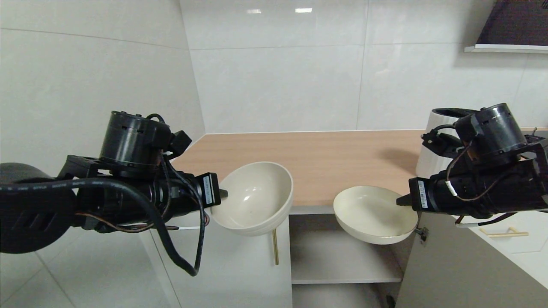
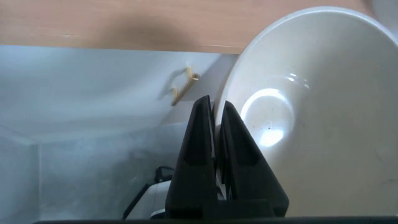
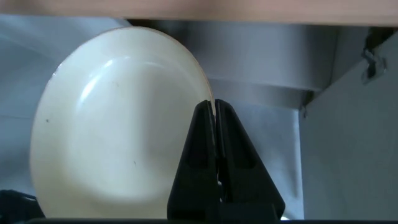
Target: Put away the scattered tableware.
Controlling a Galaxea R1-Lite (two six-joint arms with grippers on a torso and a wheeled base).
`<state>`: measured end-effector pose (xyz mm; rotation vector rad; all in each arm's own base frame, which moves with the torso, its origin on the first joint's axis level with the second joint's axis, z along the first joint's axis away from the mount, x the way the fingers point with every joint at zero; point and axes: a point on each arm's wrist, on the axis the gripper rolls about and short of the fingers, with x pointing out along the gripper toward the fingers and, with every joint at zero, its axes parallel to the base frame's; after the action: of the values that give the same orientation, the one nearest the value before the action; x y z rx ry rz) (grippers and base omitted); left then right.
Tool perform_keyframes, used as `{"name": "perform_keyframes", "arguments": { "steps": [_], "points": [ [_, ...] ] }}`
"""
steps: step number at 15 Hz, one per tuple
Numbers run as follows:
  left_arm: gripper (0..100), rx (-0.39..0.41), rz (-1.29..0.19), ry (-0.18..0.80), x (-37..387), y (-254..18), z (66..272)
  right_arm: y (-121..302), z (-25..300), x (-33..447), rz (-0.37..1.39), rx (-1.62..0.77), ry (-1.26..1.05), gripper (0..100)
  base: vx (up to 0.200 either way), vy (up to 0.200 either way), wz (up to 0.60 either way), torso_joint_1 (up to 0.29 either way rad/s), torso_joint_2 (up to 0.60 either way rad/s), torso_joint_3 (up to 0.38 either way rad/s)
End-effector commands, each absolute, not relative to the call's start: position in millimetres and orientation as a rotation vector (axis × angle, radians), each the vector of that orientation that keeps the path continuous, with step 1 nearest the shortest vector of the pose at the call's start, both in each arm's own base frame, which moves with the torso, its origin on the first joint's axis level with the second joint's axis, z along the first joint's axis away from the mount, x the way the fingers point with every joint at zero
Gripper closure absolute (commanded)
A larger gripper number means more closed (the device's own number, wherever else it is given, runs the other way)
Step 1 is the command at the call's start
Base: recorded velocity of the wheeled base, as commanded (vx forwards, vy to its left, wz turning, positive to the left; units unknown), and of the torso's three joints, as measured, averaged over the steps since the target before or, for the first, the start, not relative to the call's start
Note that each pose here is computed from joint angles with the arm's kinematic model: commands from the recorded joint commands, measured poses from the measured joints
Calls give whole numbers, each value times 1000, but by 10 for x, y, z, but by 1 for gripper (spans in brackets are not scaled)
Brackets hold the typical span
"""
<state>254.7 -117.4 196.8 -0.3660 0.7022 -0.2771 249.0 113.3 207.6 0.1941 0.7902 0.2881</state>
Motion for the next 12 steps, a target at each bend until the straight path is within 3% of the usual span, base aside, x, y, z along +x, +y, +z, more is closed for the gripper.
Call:
{"name": "perform_keyframes", "arguments": {
  "steps": [1, 7, 12],
  "points": [
    [100, -362, -275, 710, 2558, -1183, 1943, 1159, 1996, 2540, 283, 186, 818, 100, 0, 0, 0, 0, 0, 0],
    [100, -362, -276, 713, 2564, -1186, 1934, 1176, 1940, 2576, 280, 177, 836, 100, 0, 0, 0, -8, 20, 13],
    [100, -358, -270, 724, 2585, -1196, 1900, 1178, 1931, 2581, 279, 176, 839, 100, 0, 0, 0, -155, 398, 233]
  ]
}}
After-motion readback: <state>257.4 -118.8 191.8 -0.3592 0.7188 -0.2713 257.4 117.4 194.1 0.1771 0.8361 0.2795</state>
